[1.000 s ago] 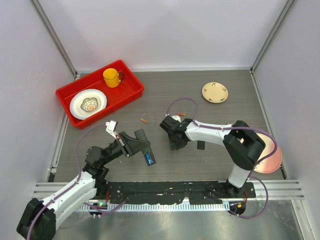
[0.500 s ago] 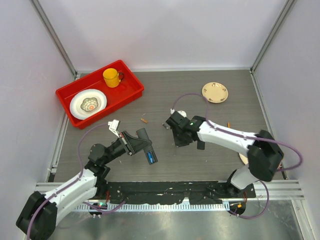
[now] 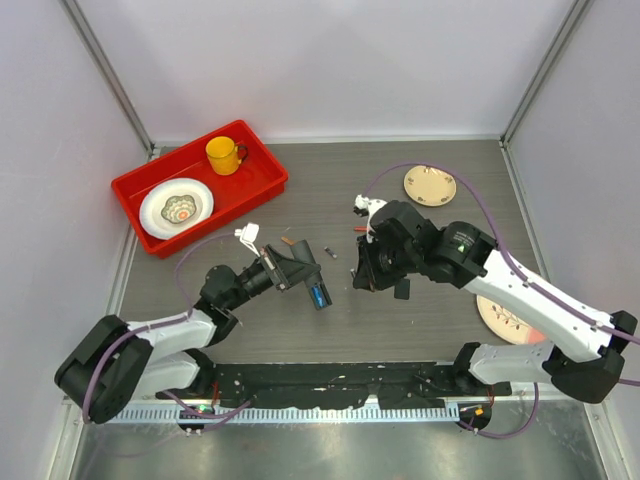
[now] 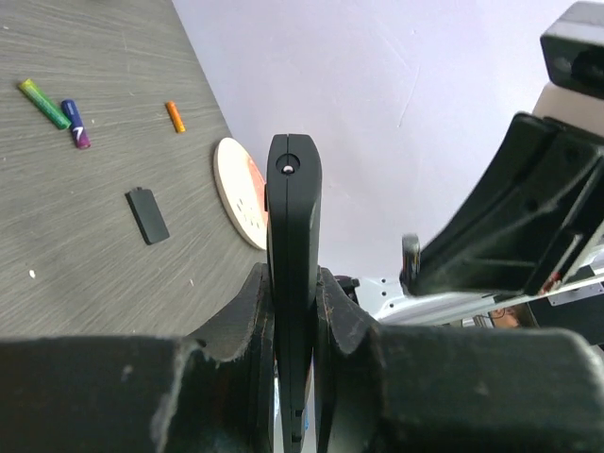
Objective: Load the batteries into the remote control
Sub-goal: Pick up the battery from the center of the board, then load the battery into the remote control.
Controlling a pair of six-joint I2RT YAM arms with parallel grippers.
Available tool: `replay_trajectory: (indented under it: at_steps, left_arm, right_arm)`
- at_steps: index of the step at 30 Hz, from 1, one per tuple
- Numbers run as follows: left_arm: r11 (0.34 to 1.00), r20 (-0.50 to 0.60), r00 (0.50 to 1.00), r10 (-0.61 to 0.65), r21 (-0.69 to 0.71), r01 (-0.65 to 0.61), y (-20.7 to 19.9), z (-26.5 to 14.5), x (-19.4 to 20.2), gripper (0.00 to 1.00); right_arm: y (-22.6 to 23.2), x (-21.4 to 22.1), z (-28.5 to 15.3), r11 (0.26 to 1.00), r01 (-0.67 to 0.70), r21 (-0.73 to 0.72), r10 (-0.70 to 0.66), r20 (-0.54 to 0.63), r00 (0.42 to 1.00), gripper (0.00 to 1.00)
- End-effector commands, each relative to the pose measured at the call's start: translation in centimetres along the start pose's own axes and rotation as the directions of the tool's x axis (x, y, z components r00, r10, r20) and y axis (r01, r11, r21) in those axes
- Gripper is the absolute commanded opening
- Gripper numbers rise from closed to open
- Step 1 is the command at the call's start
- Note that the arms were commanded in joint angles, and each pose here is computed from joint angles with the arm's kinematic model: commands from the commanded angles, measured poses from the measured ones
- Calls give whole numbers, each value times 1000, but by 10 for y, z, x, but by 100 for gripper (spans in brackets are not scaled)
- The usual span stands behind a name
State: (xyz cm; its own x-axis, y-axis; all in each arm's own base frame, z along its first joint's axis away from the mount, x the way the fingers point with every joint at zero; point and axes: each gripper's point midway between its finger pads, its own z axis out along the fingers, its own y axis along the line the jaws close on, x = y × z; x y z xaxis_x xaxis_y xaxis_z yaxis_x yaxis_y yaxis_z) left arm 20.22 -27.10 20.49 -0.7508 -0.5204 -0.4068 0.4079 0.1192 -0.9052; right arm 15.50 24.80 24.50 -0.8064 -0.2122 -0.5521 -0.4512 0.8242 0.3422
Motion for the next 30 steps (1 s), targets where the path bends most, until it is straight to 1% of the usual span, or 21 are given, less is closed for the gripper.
replay_trajectory:
  at_steps: [1,3,7,13,20,30]
  left_arm:
    - [989,60,997,57,132,-64,-35,16,-18,0]
    - [988,51,997,57,140,-63,-36,20,-16,0]
    - [989,55,998,44,140,-51,-34,23,-15,0]
    - [992,56,998,26,125,-33,-30,24,-10,0]
    - [989,41,999,22,147,-28,-36,20,-5,0]
    - [986,40,999,19,163,-25,-41,13,-2,0]
  right_arm:
    - [21,36,-9,989,64,-136,-88,-182,979,1]
    - [24,45,-2,988,64,-143,-94,-220,971,1]
    - [29,48,10,990,49,-132,-80,-246,966,1]
    - [46,33,24,985,30,-171,-62,-188,980,1]
    - [49,37,46,988,23,-153,-58,-231,971,1]
    - [45,36,52,993,24,-118,-53,-242,969,1]
